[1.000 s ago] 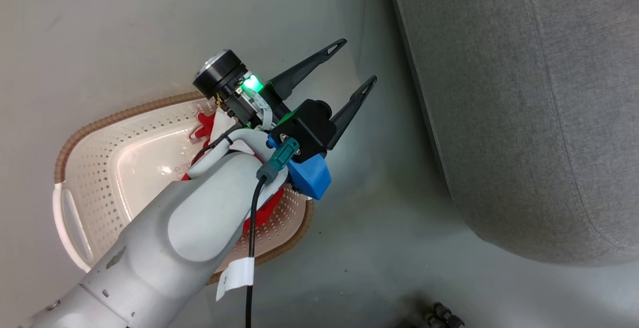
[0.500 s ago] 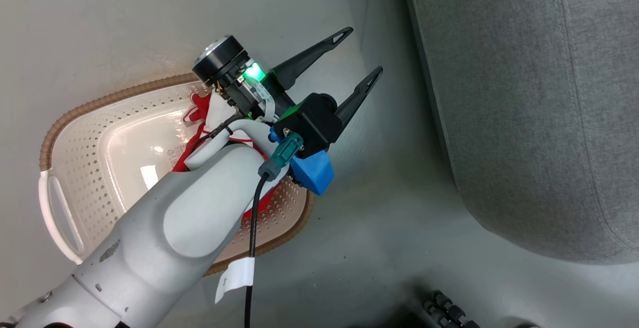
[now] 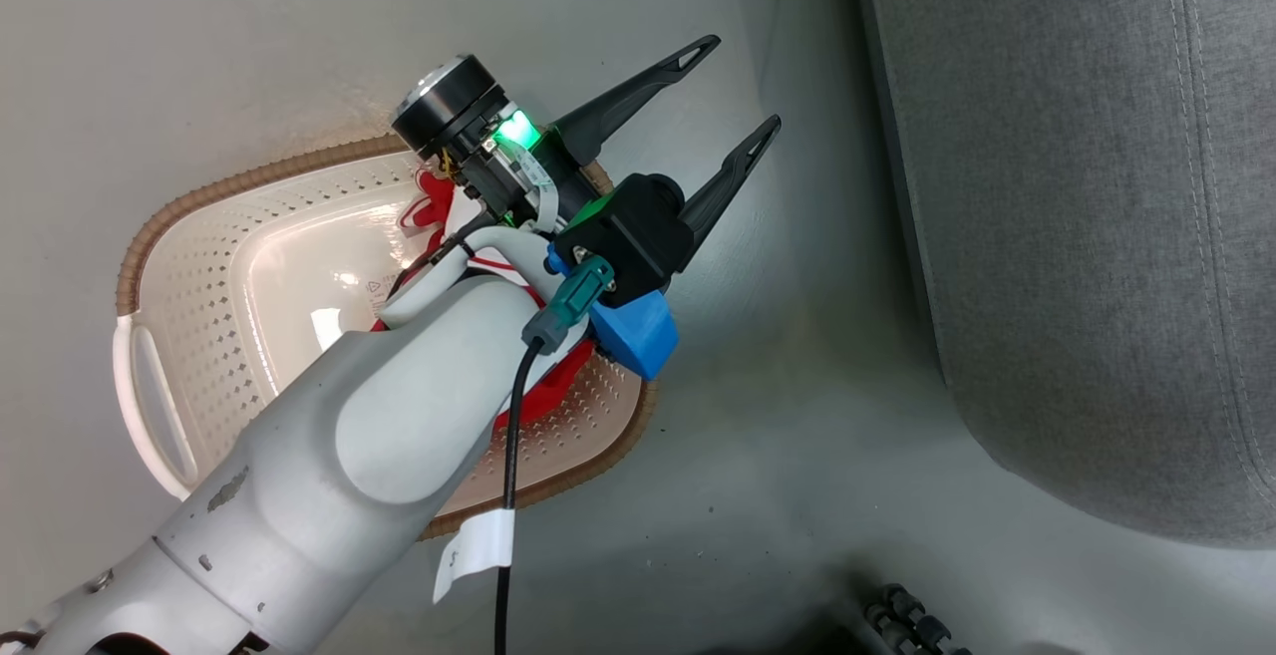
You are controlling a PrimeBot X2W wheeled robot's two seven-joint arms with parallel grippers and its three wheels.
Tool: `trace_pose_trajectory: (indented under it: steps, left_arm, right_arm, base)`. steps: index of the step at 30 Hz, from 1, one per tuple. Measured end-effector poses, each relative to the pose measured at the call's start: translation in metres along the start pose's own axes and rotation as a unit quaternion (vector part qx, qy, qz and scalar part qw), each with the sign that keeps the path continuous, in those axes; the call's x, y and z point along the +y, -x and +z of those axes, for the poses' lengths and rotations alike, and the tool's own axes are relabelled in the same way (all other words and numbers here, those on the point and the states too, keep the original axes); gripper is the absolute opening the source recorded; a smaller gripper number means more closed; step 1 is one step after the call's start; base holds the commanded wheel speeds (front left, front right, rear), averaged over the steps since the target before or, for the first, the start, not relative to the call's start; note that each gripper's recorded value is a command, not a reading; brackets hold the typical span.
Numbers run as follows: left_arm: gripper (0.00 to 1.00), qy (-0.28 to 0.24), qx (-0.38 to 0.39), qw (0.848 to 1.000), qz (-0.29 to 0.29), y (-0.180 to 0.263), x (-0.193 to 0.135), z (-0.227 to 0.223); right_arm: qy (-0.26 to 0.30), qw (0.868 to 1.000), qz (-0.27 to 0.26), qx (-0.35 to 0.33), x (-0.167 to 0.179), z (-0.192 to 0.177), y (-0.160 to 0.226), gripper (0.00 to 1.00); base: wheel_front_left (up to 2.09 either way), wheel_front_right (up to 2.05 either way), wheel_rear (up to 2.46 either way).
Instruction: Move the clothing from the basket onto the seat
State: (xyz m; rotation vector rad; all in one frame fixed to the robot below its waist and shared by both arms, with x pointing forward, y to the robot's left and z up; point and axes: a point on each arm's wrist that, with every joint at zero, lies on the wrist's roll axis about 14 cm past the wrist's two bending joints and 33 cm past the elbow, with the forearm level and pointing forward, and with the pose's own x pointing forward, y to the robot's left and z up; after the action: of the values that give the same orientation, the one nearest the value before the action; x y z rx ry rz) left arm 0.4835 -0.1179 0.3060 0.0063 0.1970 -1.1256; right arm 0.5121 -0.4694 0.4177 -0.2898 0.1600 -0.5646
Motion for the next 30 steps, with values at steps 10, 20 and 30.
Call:
trace_pose_trajectory:
  steps: [10, 20, 30]
  left_arm:
    - [1.0, -0.012, -0.015, 1.0, 0.014, 0.003, 0.003, 0.023]
    - [1.0, -0.02, -0.04, 0.998, 0.054, 0.019, -0.001, 0.07]
    - [1.0, -0.031, -0.103, 0.981, 0.158, 0.067, 0.021, 0.14]
  right_arm:
    - [-0.007, 1.0, -0.005, -0.008, -0.009, 0.005, 0.028, 1.0]
    - [-0.005, 0.999, 0.014, -0.051, -0.013, 0.041, 0.079, 1.0]
    - [-0.048, 0.983, 0.101, -0.144, 0.037, 0.113, 0.104, 1.0]
  base:
    - [0.0, 0.0, 0.0]
    - [0.0, 0.0, 0.0]
    - [0.0, 0.0, 0.0]
